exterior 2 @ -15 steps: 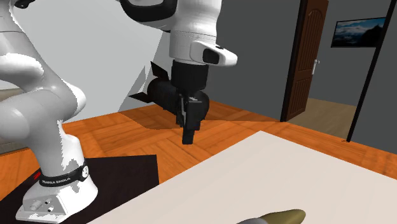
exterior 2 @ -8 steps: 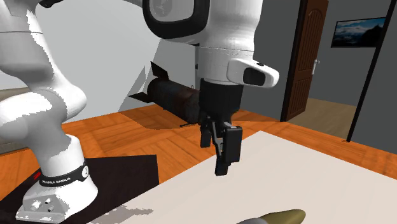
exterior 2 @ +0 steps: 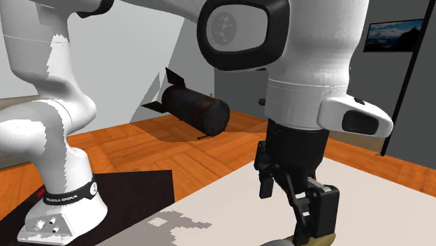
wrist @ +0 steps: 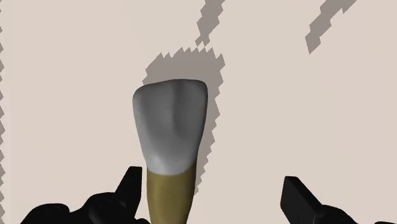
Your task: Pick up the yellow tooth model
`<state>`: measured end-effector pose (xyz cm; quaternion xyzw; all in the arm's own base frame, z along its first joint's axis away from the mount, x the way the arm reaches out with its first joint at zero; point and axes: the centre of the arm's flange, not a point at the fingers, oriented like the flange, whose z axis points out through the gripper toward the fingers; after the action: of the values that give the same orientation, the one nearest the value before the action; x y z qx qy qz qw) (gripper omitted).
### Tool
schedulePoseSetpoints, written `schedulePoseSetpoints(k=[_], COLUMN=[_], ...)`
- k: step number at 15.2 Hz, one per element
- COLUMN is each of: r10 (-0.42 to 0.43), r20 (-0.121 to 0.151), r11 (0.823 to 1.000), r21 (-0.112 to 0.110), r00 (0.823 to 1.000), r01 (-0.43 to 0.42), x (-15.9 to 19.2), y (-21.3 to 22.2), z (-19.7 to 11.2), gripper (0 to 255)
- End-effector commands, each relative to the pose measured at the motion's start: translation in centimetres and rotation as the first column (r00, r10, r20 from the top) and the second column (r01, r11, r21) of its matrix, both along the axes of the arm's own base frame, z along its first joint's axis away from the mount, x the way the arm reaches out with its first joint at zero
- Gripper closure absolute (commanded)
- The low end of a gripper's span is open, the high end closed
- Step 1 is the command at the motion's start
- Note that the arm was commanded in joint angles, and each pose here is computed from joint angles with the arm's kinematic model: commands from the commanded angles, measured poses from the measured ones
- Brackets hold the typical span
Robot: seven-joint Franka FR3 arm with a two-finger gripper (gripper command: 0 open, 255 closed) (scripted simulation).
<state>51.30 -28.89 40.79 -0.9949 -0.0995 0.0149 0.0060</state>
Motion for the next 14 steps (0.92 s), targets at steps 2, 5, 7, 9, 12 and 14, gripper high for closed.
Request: schedulePoseSetpoints(k=[2,5,7,9,12,14], r10=[0.007,0.007,0.007,0.007,0.007,0.007], r20=[0.016,0.016,0.016,0.016,0.016,0.016], r11=[1.000,1.000,1.000,1.000,1.000,1.000], r21=[-0.005,-0.005,-0.005,-0.005,-0.005,-0.005], r00=[1.000,1.000,1.000,1.000,1.000,1.000], r01=[-0.007,-0.007,-0.007,-0.007,-0.007,-0.007], x=[2.0,2.0,2.0,2.0,1.9,1.9], y=[-2.4,-2.4,-2.4,-2.4,-2.4,-2.4], z=[-0.8,-2.4,-3.5,-4.5,-4.8,-4.8], gripper=[0,0,0,0,255,255])
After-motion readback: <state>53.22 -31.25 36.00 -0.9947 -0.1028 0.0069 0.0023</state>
